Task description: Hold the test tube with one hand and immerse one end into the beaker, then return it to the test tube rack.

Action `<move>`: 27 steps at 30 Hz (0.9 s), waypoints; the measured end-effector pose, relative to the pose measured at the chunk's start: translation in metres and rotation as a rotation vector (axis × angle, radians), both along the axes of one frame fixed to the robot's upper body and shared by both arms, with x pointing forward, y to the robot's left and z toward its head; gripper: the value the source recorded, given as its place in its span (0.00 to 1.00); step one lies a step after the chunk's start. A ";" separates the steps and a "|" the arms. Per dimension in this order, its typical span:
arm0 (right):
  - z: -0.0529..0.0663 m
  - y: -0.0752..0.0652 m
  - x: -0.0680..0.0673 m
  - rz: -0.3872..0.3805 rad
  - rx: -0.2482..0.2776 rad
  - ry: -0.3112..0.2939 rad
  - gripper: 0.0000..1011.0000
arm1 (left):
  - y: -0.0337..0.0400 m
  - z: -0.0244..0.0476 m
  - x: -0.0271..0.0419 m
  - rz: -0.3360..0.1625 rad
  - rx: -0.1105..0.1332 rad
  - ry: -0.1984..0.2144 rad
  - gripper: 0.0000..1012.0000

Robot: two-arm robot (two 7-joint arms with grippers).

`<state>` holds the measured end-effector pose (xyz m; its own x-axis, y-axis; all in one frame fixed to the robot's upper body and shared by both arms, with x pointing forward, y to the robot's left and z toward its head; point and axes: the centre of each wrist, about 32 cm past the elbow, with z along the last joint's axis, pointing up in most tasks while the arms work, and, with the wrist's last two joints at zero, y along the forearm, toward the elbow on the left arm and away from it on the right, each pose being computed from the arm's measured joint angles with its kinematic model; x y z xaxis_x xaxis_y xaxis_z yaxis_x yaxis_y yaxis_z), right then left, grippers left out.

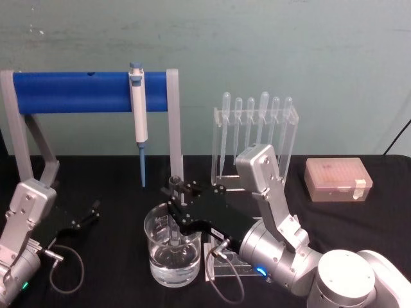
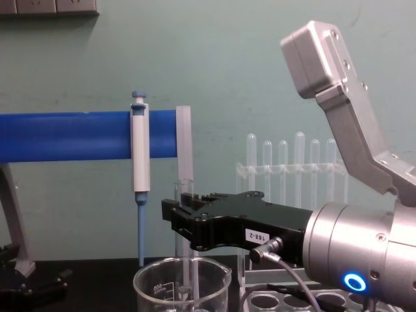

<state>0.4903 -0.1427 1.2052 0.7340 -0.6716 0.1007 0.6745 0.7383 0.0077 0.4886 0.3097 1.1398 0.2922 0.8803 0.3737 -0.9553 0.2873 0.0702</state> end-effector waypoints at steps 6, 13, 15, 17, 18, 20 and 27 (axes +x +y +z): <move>0.000 0.000 0.000 0.000 0.000 0.000 0.22 | 0.0000 0.0000 0.0000 0.000 0.000 0.000 0.99; 0.000 0.000 0.000 0.000 0.000 0.000 0.22 | 0.0000 0.0000 0.0000 0.000 0.000 0.000 0.99; 0.000 0.000 0.000 0.000 0.000 0.000 0.22 | 0.0000 0.0000 0.0000 0.000 0.000 0.000 0.99; 0.000 0.000 0.000 -0.001 0.000 0.000 0.22 | 0.0000 0.0000 0.0000 0.000 0.000 0.000 0.99; 0.000 0.000 0.000 -0.001 0.000 0.000 0.22 | 0.0000 0.0000 0.0000 0.000 0.000 0.000 0.99; 0.000 0.000 0.000 -0.001 0.000 0.000 0.22 | 0.0000 0.0000 0.0000 0.000 0.000 0.000 0.99; 0.000 0.000 0.000 -0.001 0.000 0.000 0.22 | 0.0000 0.0000 0.0000 0.000 0.000 0.000 0.99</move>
